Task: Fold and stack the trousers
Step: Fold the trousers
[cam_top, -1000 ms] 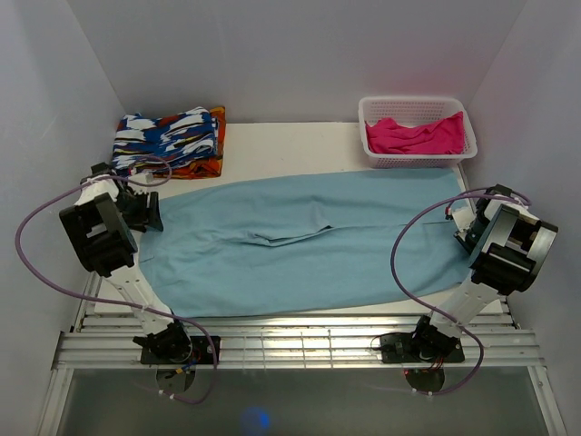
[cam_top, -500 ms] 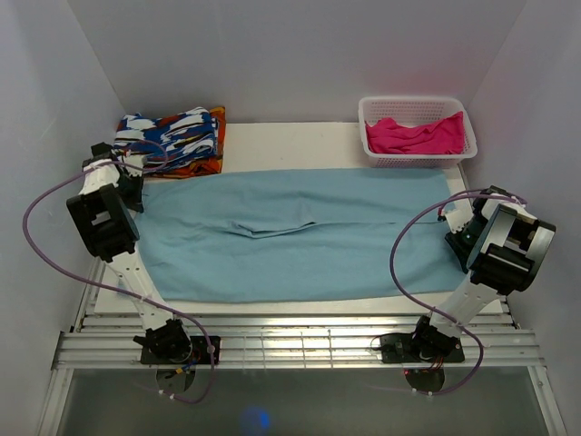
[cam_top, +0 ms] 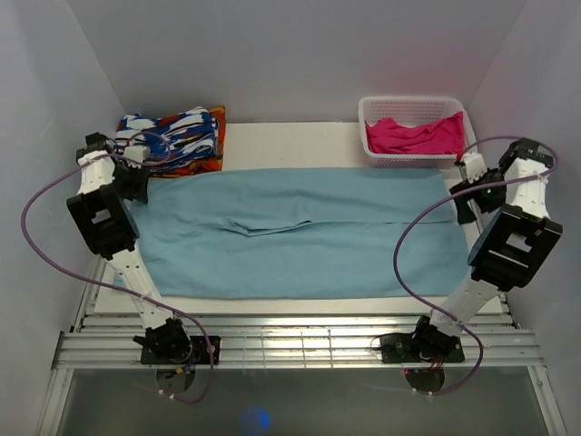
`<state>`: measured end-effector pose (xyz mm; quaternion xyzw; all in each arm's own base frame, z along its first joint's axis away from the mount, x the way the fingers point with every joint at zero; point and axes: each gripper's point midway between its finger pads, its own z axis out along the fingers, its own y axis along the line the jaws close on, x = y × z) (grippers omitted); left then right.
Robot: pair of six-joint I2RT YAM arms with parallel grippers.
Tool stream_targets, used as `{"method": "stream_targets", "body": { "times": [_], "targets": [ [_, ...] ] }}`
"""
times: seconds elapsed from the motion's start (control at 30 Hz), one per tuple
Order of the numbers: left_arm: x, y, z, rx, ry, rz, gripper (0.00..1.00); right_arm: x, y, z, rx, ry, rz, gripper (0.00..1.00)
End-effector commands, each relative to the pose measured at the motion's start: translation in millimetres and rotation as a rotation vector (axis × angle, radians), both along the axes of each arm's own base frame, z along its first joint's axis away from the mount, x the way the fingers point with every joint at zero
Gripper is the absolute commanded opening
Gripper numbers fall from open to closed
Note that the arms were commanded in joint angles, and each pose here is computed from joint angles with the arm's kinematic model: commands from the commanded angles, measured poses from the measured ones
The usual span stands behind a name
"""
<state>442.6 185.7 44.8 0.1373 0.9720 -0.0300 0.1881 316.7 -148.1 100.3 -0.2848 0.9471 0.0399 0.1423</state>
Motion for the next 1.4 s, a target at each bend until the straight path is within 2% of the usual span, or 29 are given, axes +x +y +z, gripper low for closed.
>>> {"method": "stream_targets", "body": {
  "times": [0.0,0.03,0.07,0.1,0.23,0.4,0.53,0.67,0.87,0.93,1.0,1.07,1.13,1.17,1.23,1.27,1.37],
  "targets": [
    [33.9,-13.7,80.1,-0.002,-0.204,-0.08,0.63,50.0,18.9,33.2,0.144,-0.145,0.037,0.92],
    [37.6,-16.0,79.4,-0.01,-0.208,-0.079,0.62,60.0,23.2,31.7,0.165,-0.145,0.021,0.89],
    [41.3,-16.8,70.7,-0.021,-0.198,-0.072,0.61,72.1,31.6,15.4,0.186,-0.11,0.03,0.8],
    [48.6,-17.6,71.4,-0.02,-0.214,-0.066,0.61,85.5,33.4,16.1,0.187,-0.128,0.03,0.76],
    [58.1,-25.6,50.2,-0.098,-0.199,-0.017,0.58,127.6,58.5,-13.7,0.207,-0.173,0.023,0.67],
    [54.0,-33.2,24.6,-0.147,-0.164,0.012,0.56,133.0,78.2,-50.5,0.187,-0.157,0.005,0.55],
    [36.9,-40.4,4.2,-0.17,-0.109,0.018,0.52,109.0,73.1,-78.5,0.1,-0.111,0.007,0.5],
    [3.7,-50.0,-21.9,-0.178,-0.02,-0.001,0.43,56.7,72.5,-100.9,0.055,-0.004,0.059,0.47],
    [-29.6,-56.2,-36.1,-0.164,0.05,-0.042,0.34,10.8,70.9,-103.2,0.038,0.059,0.116,0.43],
    [-36.7,-58.7,-33.4,-0.168,0.057,-0.05,0.33,1.8,70.8,-101.4,0.04,0.074,0.121,0.39],
    [-30.1,-56.9,-19.6,-0.159,0.025,-0.056,0.34,9.9,67.9,-88.4,0.037,0.04,0.123,0.41],
    [-17.8,-55.4,-2.9,-0.161,-0.02,-0.047,0.46,15.1,71.6,-73.0,0.081,0.028,0.111,0.46],
    [8.6,-47.3,29.0,-0.142,-0.114,-0.046,0.54,45.5,68.2,-42.5,0.115,-0.062,0.098,0.59],
    [18.5,-47.8,41.2,-0.15,-0.154,-0.06,0.59,50.8,69.1,-32.3,0.136,-0.072,0.095,0.7],
    [34.7,-46.1,53.6,-0.156,-0.198,-0.086,0.62,73.0,61.8,-13.6,0.133,-0.142,0.105,0.78],
    [50.8,-42.1,74.0,-0.14,-0.262,-0.111,0.64,93.0,53.7,-0.8,0.108,-0.198,0.123,0.83],
    [69.6,-36.0,80.0,-0.126,-0.297,-0.153,0.67,126.7,39.9,10.6,0.089,-0.28,0.192,0.85]
  ]
}}
